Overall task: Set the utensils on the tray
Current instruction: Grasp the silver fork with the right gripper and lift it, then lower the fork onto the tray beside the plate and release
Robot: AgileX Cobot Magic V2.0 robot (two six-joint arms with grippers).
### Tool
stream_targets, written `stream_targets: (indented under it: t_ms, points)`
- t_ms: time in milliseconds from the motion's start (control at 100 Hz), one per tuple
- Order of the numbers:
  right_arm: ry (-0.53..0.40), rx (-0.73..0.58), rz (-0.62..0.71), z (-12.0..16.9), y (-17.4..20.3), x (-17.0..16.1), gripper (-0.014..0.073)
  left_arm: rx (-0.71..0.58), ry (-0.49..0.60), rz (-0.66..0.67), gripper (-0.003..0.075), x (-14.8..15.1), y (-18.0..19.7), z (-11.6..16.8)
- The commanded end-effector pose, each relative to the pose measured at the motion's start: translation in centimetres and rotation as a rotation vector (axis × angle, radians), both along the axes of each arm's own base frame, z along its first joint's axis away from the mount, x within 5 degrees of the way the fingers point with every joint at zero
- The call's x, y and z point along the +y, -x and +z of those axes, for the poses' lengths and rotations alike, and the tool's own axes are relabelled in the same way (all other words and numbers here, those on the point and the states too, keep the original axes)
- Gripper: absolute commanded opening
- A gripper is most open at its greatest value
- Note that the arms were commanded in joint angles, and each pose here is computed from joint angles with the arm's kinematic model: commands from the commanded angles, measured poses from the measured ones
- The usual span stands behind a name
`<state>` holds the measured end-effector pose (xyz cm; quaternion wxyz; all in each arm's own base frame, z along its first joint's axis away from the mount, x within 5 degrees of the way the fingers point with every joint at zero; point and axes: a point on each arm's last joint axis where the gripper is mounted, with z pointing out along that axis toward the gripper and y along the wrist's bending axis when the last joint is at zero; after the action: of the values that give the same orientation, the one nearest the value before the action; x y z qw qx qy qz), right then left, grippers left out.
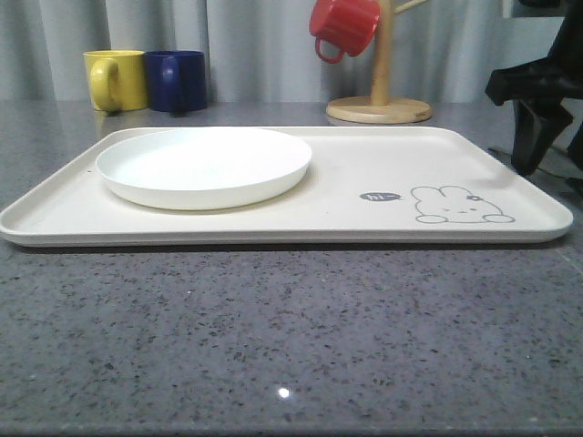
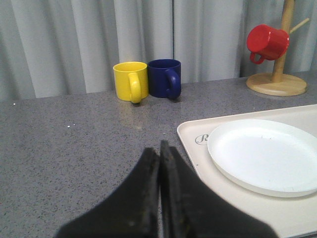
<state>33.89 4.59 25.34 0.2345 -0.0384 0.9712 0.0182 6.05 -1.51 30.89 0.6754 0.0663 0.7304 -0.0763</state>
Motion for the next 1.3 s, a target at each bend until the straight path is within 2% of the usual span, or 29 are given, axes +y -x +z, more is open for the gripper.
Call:
stream_targets:
  t_ms: [0, 100, 190, 290, 410, 480, 740, 910, 1070, 1290]
  points:
    - [-0.003, -0.091, 0.010, 1.9, -0.4, 0.0, 0.0454, -0.087, 0.031, 0.019, -0.0019, 0.2, 0.0, 1.4]
    - [-0.001, -0.074, 0.010, 1.4, -0.7, 0.0, 0.0437, -0.087, 0.031, 0.019, -0.0019, 0.2, 0.0, 1.4]
    - [-0.001, -0.065, 0.009, 1.3, -0.6, 0.0, 0.0368, -0.087, 0.031, 0.019, -0.0019, 0.2, 0.0, 1.4]
    - [-0.001, -0.065, 0.009, 1.3, -0.6, 0.0, 0.0235, -0.087, 0.031, 0.019, -0.0019, 0.2, 0.0, 1.4]
    - [-0.001, -0.066, 0.009, 1.4, -0.5, 0.0, 0.0032, -0.087, 0.031, 0.019, -0.0019, 0.2, 0.0, 1.4]
    - [-0.002, -0.076, 0.009, 1.9, -0.5, 0.0, -0.0034, -0.087, 0.031, 0.019, -0.0019, 0.2, 0.0, 1.4]
    - [-0.061, -0.132, -0.058, 6.5, -0.2, 0.5, -0.0048, -0.087, 0.031, 0.019, -0.0019, 0.2, 0.0, 1.4]
    - [-0.133, -0.155, -0.058, 8.7, 0.4, 3.5, -0.0048, -0.087, 0.031, 0.019, -0.0019, 0.2, 0.0, 1.4]
    - [-0.189, -0.187, -0.024, 8.9, 1.1, 7.5, -0.0048, -0.087, 0.031, 0.019, -0.0019, 0.2, 0.0, 1.4]
    - [-0.189, -0.206, -0.004, 7.2, 1.2, 12.2, -0.0048, -0.087, 0.031, 0.019, -0.0019, 0.2, 0.0, 1.4]
